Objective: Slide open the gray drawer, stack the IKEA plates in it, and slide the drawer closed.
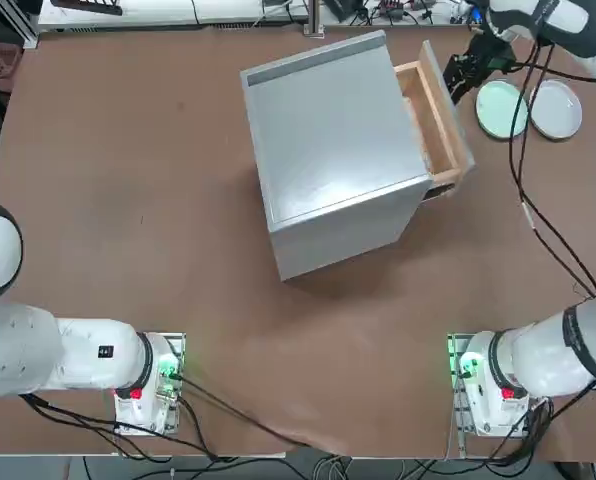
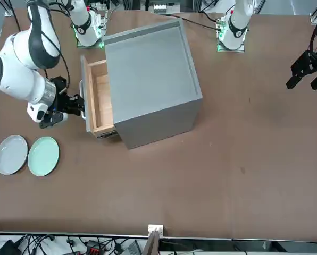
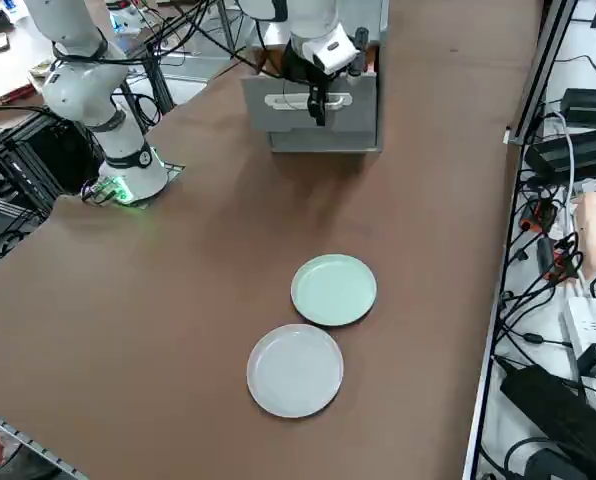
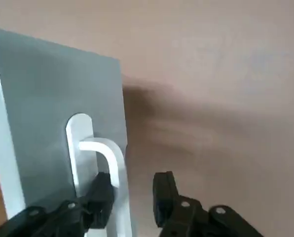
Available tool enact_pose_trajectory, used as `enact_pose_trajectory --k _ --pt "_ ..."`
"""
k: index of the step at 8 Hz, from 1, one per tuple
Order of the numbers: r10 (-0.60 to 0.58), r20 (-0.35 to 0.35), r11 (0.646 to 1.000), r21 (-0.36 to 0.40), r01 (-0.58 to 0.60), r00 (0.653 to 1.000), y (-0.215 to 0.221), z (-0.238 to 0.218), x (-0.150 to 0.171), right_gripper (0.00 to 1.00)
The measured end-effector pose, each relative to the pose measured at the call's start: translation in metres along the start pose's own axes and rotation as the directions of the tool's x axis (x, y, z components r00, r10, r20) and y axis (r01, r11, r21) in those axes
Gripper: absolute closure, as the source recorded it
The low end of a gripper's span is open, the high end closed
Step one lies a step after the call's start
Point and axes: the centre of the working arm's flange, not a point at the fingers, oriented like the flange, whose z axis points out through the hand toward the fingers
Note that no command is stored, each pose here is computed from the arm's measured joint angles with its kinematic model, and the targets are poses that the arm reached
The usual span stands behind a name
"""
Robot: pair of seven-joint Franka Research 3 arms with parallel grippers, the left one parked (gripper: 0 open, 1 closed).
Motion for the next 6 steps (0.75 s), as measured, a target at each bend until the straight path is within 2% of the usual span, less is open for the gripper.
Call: enact_pose_trajectory --k 2,3,5,6 --pt "0.049 -0.016 0.999 -0.008 -0.050 0.999 0.032 -0.010 -0.002 0.53" --pt "0.056 -0.022 0.998 -0.016 -0.057 0.998 0.049 -0.014 -0.003 0.48" --pt "0.053 -0.036 0.999 -0.005 -0.053 0.998 0.080 -0.020 -0.004 0.48" --pt "0.054 -0.034 0.999 -0.004 -0.055 0.998 0.083 -0.018 -0.004 0.41"
